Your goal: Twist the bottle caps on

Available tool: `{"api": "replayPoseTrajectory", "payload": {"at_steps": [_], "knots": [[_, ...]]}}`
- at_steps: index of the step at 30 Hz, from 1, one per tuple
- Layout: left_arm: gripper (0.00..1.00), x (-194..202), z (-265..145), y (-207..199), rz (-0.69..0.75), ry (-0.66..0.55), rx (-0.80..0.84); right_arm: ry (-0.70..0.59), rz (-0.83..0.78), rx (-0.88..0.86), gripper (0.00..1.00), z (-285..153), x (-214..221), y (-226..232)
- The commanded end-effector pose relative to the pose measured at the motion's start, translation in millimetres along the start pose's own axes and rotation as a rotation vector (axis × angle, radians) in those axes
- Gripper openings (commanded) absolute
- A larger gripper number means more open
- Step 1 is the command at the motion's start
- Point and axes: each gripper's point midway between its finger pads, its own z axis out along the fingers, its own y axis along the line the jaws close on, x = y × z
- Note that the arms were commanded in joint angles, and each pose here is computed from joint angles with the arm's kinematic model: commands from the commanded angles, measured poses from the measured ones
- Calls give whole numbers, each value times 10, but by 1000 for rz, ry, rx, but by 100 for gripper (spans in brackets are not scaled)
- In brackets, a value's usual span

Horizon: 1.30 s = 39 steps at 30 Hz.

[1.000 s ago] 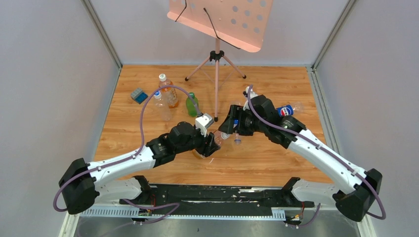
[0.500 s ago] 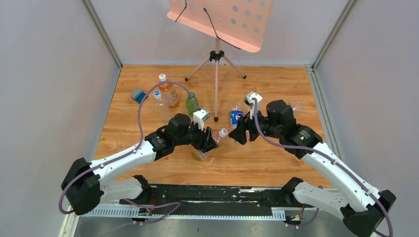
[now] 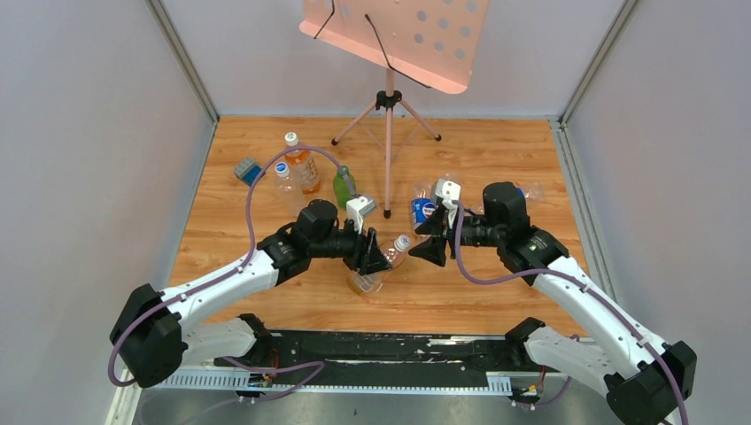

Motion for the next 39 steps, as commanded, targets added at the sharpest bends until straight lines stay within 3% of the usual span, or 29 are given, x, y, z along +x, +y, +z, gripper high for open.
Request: {"api": "replayPoseTrajectory", "payload": {"at_steps": [1,12,21,27,31,36,39], "knots": [[0,-252,-12,-188,50,-52,76,-76,-136,-66,55,68,-175,11],[0,-258,-41,-243,73,-52,102,-60,-124,-151,50,203,-108,31],[0,-302,-39,-280,84,-56,117,-36,-85,-177,38,275,-31,14],[0,-382,-43,-257,87,-82,89,-23,-18,-170,15,278,-12,23],[0,-575,-51,-194,76,-166,29,5,153,-91,1,301,4,-43],[0,-826,-74,-41,-9,-333,-68,99,577,294,0,397,266,-341],[0,-911,-51,-36,-10,-400,-121,112,833,387,0,459,398,-289]]}}
